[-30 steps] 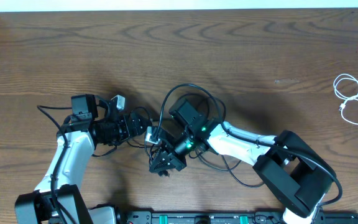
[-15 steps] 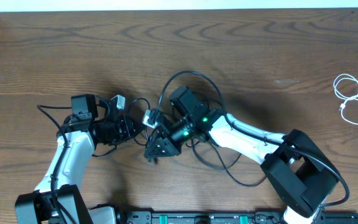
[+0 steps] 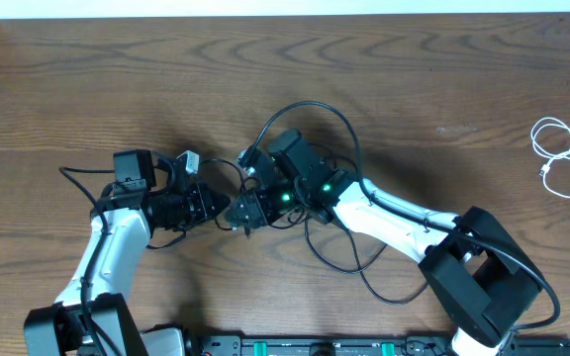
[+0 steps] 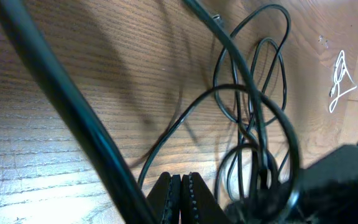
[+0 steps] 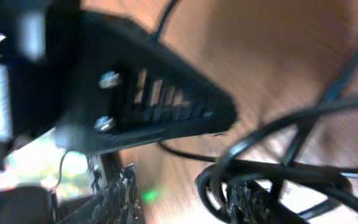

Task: Untangle cables

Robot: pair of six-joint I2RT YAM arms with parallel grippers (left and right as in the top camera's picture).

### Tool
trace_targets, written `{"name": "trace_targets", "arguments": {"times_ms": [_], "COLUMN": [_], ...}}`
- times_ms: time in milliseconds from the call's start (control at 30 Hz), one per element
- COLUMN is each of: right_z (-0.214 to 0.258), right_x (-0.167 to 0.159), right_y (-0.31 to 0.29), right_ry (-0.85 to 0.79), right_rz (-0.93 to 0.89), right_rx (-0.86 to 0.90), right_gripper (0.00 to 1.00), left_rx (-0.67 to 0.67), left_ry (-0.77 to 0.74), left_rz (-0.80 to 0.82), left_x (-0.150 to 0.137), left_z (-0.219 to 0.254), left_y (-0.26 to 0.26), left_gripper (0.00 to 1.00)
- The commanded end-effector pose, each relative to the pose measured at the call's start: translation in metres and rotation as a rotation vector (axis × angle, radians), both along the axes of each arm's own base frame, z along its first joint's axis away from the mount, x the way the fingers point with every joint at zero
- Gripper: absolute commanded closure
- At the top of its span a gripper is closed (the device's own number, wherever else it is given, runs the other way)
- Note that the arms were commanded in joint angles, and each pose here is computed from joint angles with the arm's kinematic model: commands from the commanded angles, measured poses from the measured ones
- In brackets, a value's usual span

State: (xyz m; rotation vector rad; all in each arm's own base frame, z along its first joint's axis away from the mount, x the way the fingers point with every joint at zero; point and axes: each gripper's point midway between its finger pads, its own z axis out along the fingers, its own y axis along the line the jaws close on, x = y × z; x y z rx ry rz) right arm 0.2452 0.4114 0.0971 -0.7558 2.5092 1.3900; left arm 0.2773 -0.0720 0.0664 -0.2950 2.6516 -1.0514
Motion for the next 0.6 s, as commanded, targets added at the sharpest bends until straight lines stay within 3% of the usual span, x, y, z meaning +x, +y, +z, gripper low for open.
{"name": "trace_targets", "arguments": {"times_ms": [0, 67, 100, 367, 467, 567], "right_z": [0.007, 0.006, 0.005, 0.001, -0.002, -0.001], "right_x": [0.026, 0.031, 0.035, 0.046, 0.052, 0.06], "right_y": [-0.004, -0.005, -0.007, -0.012, -0.016, -0.018], "right_ry": [0.057, 0.079, 0.088, 0.056, 0.049, 0.019], "right_rz": [-0.214, -0.258, -0.291, -0.348, -0.397, -0.433], "right_rx": [-0.044, -0.053, -0.058, -0.085, -0.108, -0.106], "right_gripper": [0.69, 0.84, 0.99, 0.99, 0.81, 0.74], "left_rx": [-0.012, -0.012, -0.012, -0.012, -0.012, -0.012], "left_ry": [0.002, 0.002, 0.002, 0.002, 0.002, 0.002], "left_rz": [-0.009, -0.009, -0.009, -0.009, -0.009, -0.009], "left_x": [-0.001, -0.001, -0.001, -0.001, -0.001, -0.001], "left_z": [0.0, 0.0, 0.0, 0.0, 0.0, 0.0], "left_y": [-0.002, -0.002, -0.002, -0.002, -0.002, -0.002], "left_gripper": [0.92, 0.92, 0.92, 0.92, 0.92, 0.92]}}
